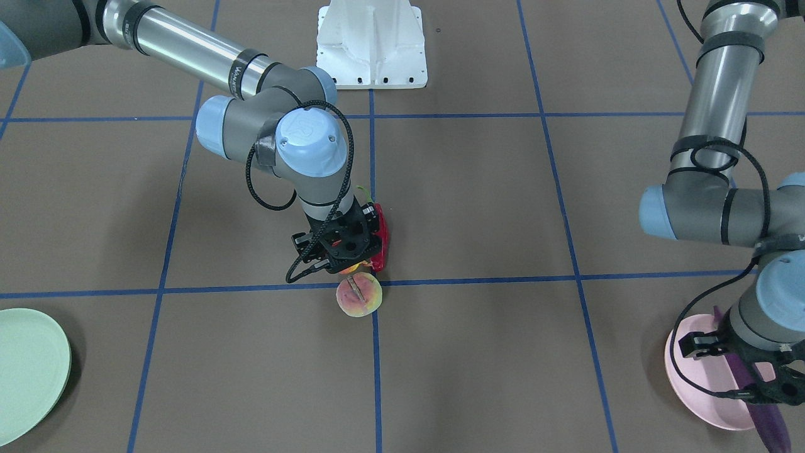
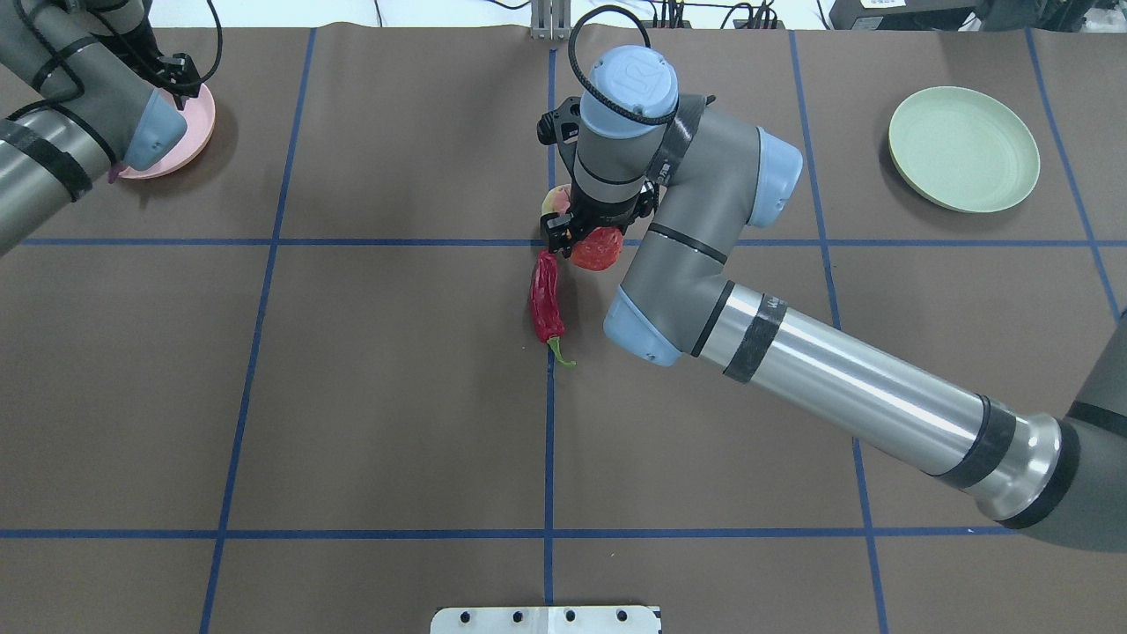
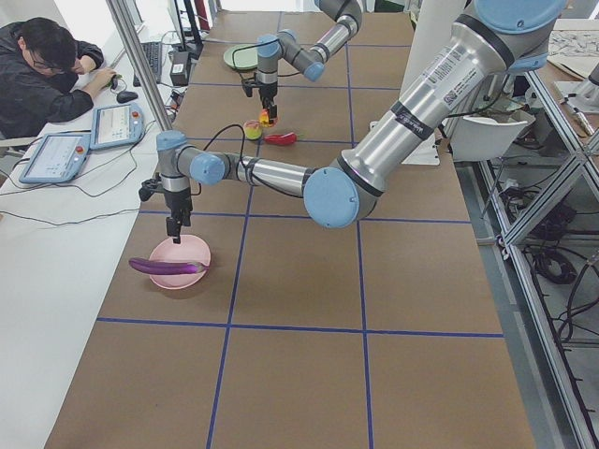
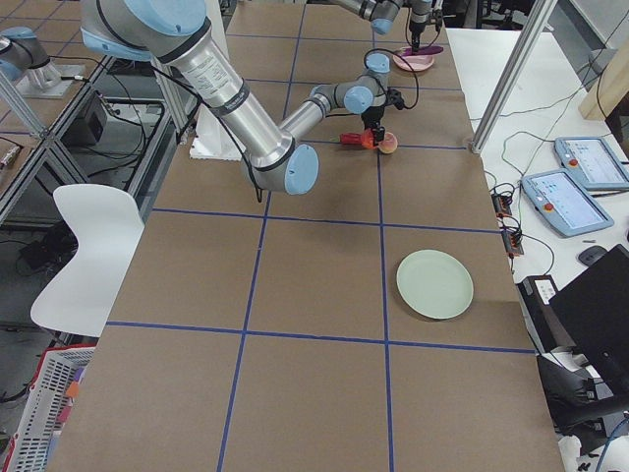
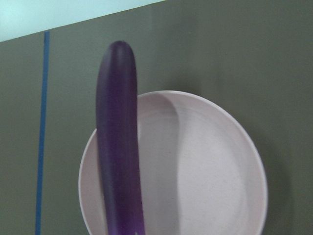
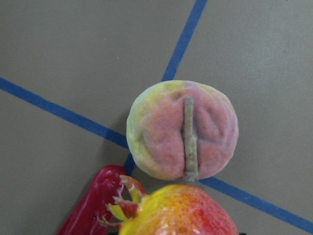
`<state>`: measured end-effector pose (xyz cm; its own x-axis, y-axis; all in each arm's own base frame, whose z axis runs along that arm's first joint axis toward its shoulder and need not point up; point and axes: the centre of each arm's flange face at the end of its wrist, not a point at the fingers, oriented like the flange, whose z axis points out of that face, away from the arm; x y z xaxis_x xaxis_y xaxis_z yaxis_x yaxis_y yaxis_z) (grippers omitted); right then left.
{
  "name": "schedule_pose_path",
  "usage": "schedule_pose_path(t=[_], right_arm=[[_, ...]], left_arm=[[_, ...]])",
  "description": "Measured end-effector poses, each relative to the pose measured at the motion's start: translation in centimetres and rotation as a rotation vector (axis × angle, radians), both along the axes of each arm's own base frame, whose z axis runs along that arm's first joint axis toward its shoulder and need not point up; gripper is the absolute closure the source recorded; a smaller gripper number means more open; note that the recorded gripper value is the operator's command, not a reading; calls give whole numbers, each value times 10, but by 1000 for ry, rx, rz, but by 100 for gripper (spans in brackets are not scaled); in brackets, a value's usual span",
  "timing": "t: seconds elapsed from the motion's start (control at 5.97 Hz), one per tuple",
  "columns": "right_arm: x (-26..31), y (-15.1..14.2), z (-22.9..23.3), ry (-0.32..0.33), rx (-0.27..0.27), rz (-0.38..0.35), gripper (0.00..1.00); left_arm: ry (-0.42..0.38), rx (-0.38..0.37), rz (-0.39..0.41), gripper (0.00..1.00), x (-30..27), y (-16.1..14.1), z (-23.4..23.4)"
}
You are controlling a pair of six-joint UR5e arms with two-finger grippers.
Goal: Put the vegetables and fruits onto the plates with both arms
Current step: 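Lift pomegranate toward green plate while left gripper reaches for red chili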
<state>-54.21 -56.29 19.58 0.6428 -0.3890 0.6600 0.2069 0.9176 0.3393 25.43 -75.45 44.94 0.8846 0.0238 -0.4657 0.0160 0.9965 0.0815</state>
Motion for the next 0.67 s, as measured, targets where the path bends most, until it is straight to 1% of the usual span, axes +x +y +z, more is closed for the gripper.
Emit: schedule_pose_path(t=[0.17,0.34,0.5,0.67], right_arm=[[27,-9,-11,-5,-21,13,100],[60,-26,-15,-6,-53,32,100],[95,-46,-13,7,-71,49,100],[130,-66,-3,36,-61,50,100]], left_arm=[[66,-18,28,0,7,16,-48],[144,-39,64,0,23,42,-97],[207,-72,73,0,57,75,-141],[253,-115,55,0,107,111,-181]])
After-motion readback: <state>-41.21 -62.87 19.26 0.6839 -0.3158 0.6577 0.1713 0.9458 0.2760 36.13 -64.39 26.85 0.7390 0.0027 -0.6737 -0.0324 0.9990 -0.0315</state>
